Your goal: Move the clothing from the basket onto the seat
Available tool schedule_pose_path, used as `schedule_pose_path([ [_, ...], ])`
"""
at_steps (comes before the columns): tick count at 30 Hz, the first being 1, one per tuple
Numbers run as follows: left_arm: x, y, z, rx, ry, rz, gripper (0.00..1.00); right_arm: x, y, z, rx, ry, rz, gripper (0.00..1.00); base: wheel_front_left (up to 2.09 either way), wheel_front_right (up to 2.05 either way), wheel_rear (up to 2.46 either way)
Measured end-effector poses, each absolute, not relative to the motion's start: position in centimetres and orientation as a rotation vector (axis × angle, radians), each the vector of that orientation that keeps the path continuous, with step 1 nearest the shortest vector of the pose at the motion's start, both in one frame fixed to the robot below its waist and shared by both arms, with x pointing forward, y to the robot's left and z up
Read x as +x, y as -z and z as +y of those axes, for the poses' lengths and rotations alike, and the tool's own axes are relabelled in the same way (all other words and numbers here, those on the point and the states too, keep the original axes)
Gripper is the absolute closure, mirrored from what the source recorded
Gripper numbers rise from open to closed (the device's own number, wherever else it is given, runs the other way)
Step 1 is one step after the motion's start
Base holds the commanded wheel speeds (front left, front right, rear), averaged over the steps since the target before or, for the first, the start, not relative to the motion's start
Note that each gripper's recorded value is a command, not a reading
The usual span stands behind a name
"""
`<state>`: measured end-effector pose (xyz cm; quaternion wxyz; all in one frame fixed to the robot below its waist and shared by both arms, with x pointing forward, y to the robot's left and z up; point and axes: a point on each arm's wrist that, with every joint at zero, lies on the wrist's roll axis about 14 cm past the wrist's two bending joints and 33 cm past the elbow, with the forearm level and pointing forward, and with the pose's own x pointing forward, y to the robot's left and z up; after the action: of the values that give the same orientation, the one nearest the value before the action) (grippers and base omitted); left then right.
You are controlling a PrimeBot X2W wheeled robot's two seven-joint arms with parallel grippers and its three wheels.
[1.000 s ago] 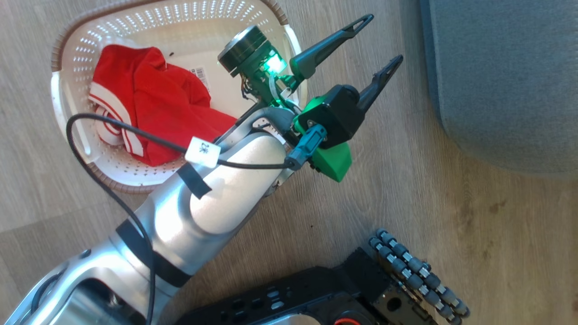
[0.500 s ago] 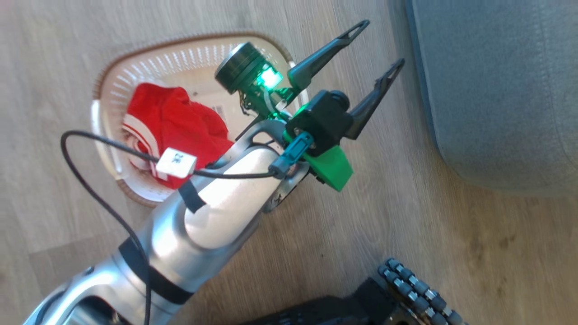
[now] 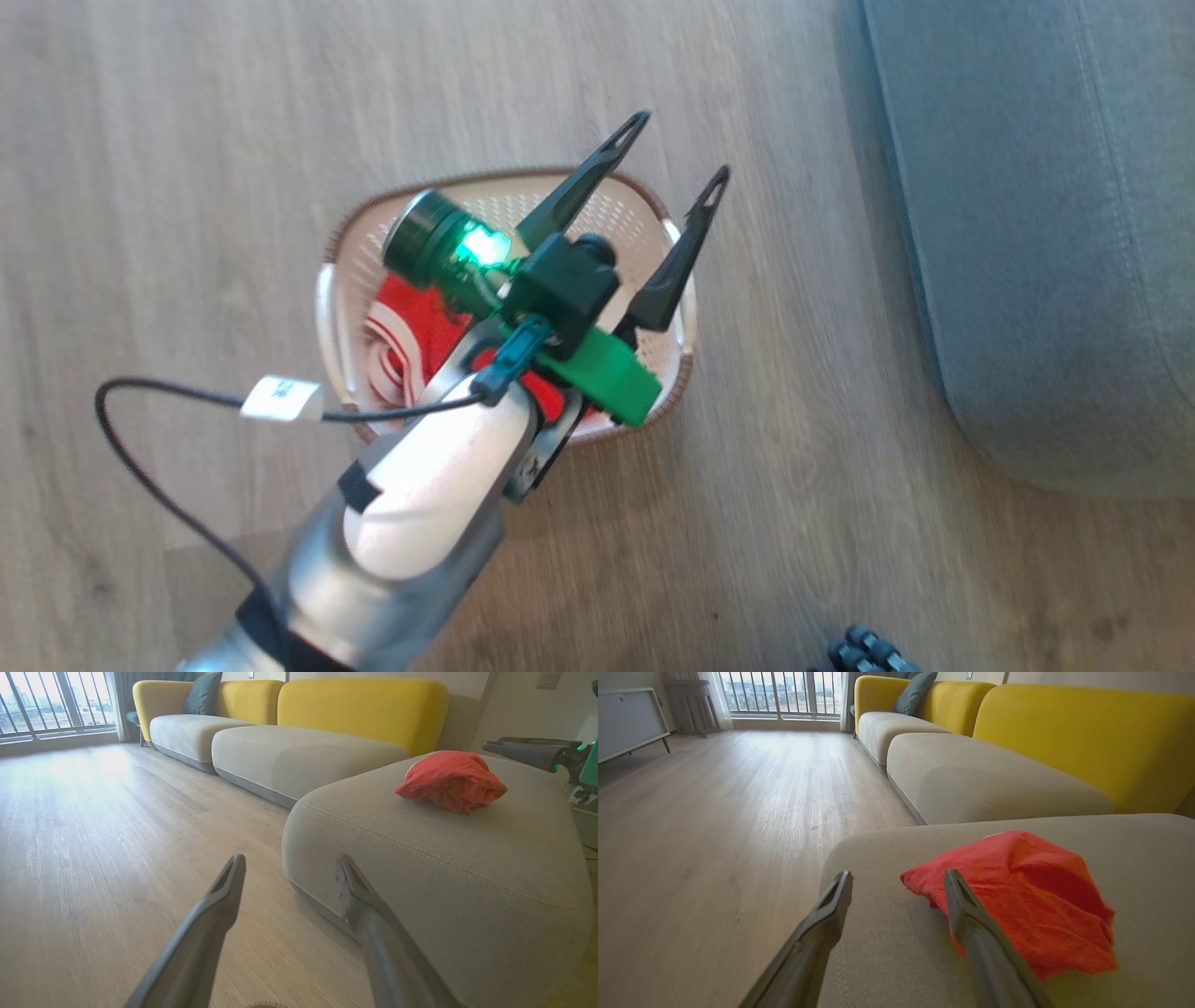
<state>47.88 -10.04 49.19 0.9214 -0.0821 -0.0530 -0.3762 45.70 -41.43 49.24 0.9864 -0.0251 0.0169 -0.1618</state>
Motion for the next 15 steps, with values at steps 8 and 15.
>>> schedule_pose_path([
  [8, 46.8, -50.2, -4.1, -0.143, 0.6, -0.09, 0.0, 45.7, -50.1, -35.2, 0.019, 0.179, -0.023, 0.0, 0.0, 0.0, 0.0],
  [15, 45.1, -50.5, 1.6, -0.118, 0.434, -0.074, 0.0, 45.1, -50.1, -29.6, 0.09, 0.063, -0.04, 0.0, 0.0, 0.0, 0.0],
])
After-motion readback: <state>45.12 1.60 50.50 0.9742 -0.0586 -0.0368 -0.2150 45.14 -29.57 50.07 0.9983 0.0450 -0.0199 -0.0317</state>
